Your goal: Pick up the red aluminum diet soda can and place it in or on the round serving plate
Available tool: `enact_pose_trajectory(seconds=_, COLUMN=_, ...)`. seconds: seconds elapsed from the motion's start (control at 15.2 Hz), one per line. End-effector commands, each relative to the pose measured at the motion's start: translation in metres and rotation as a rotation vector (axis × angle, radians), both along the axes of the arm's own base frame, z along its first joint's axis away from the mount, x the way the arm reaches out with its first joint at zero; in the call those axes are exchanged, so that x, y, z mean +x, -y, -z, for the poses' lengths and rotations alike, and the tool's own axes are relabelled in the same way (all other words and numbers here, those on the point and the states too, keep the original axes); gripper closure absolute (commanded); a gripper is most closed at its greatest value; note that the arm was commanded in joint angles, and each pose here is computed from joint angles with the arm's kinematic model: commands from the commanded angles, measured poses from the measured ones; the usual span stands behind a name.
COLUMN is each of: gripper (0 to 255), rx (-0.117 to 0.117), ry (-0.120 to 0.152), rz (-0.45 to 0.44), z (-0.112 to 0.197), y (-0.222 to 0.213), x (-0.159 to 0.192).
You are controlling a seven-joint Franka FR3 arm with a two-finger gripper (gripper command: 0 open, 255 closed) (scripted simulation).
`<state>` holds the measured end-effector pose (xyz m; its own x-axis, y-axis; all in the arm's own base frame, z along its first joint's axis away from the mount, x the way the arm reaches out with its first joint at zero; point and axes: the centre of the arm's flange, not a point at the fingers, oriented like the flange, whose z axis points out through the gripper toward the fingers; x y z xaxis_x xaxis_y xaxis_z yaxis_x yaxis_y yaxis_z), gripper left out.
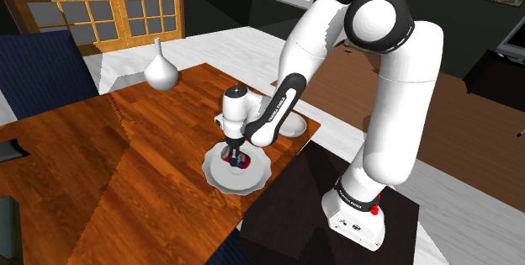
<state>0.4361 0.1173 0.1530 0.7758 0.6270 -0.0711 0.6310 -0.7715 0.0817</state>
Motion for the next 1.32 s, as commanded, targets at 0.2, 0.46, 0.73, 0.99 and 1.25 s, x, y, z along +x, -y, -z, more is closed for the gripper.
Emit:
enact_pose_trajectory(seconds=0.2, gripper=255, rx=-0.004, ry=-0.009, rz=0.003, z=0.004, y=0.001, x=-0.002)
enact_pose_trajectory(seconds=0.46, gripper=0, rx=-0.003, ry=-0.009, rz=0.003, z=0.003, y=0.001, x=-0.003)
enact_pose_trajectory(seconds=0.73, gripper=0, rx=-0.004, ry=-0.009, rz=0.003, z=-0.009, y=0.0, x=-0.002)
enact_pose_trajectory(seconds=0.99, gripper=0, rx=-0.004, ry=-0.009, rz=0.003, z=-0.045, y=-0.004, x=-0.002)
enact_pose_trajectory(seconds=1.25, gripper=0, rx=-0.004, ry=-0.009, rz=0.003, z=-0.045, y=-0.004, x=-0.002)
